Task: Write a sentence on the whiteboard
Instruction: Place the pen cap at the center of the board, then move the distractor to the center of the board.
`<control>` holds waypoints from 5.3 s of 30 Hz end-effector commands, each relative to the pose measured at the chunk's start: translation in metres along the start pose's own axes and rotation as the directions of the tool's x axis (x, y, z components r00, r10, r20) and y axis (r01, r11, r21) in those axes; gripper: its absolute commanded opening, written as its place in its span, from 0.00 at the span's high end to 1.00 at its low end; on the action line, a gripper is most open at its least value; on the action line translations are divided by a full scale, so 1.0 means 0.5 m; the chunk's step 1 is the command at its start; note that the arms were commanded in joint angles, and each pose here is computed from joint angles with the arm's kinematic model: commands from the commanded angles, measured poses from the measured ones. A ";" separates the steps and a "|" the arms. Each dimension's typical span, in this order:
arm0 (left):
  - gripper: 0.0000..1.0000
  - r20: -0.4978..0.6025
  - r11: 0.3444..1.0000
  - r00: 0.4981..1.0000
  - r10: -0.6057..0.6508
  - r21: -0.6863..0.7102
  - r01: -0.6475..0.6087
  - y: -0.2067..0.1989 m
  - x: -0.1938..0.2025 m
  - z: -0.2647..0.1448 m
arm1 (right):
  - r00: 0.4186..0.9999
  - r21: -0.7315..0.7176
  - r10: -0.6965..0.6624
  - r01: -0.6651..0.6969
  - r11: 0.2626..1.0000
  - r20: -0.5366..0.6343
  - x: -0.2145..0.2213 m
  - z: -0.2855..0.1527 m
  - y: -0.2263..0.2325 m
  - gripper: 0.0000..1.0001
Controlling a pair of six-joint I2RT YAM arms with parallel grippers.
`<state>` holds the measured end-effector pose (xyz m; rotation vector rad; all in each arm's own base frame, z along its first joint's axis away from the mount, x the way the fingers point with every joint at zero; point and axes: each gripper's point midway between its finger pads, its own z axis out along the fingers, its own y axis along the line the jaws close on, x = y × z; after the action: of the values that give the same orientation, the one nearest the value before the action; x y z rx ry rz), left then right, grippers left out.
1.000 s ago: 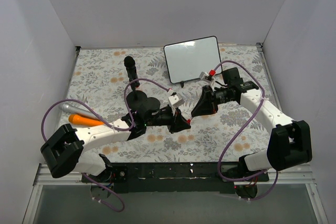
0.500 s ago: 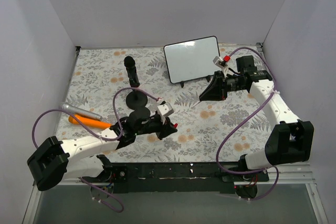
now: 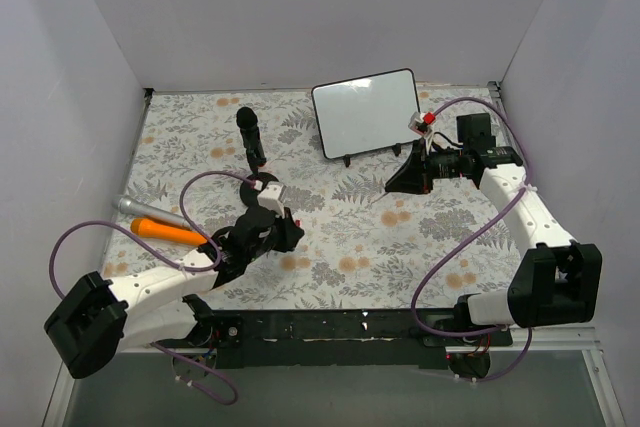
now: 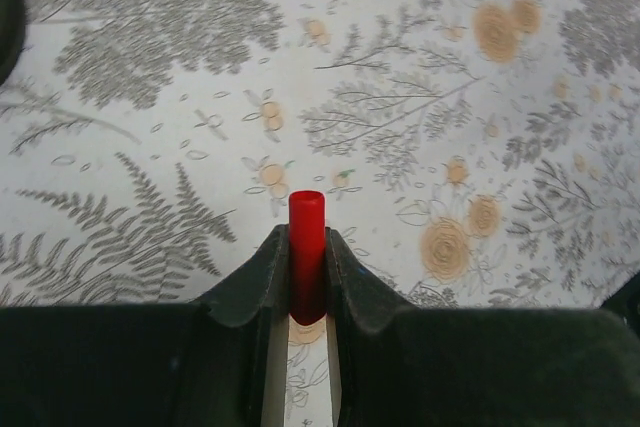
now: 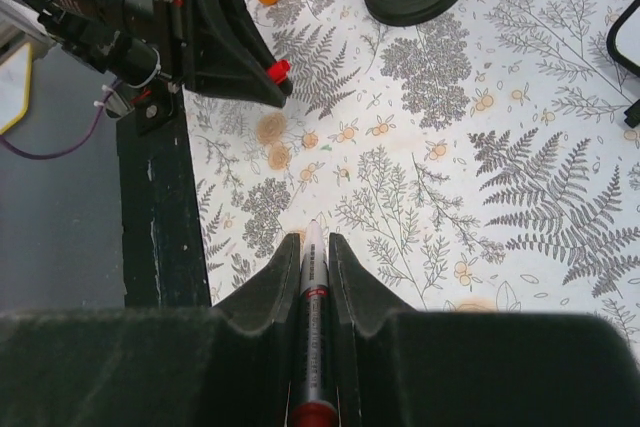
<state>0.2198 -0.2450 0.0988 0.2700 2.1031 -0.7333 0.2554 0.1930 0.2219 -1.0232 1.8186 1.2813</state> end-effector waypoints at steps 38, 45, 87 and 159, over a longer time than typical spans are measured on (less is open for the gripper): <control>0.02 -0.035 0.981 0.987 -0.157 0.113 0.160 -0.059 -0.146 -0.073 | 0.991 0.119 -0.129 0.123 0.985 0.046 0.055 -0.037 -0.013 0.99; 0.02 -0.006 0.960 0.987 -0.163 0.227 0.161 -0.119 -0.209 -0.063 | 0.982 0.141 -0.167 0.154 0.978 0.083 0.074 -0.052 -0.003 0.99; 0.04 0.055 0.974 0.985 -0.163 0.167 0.152 0.079 -0.454 0.284 | 0.982 0.142 -0.149 0.132 0.981 0.117 0.104 -0.078 -0.037 0.99; 0.31 0.159 0.974 0.972 -0.171 -0.119 0.191 0.046 -0.375 -0.087 | 0.980 0.102 -0.157 0.144 0.984 0.126 0.102 -0.080 -0.029 0.99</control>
<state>0.3237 -0.2119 0.3178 0.1158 1.8751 -0.8316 0.2375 0.1398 0.1654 -0.9492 1.7198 1.1489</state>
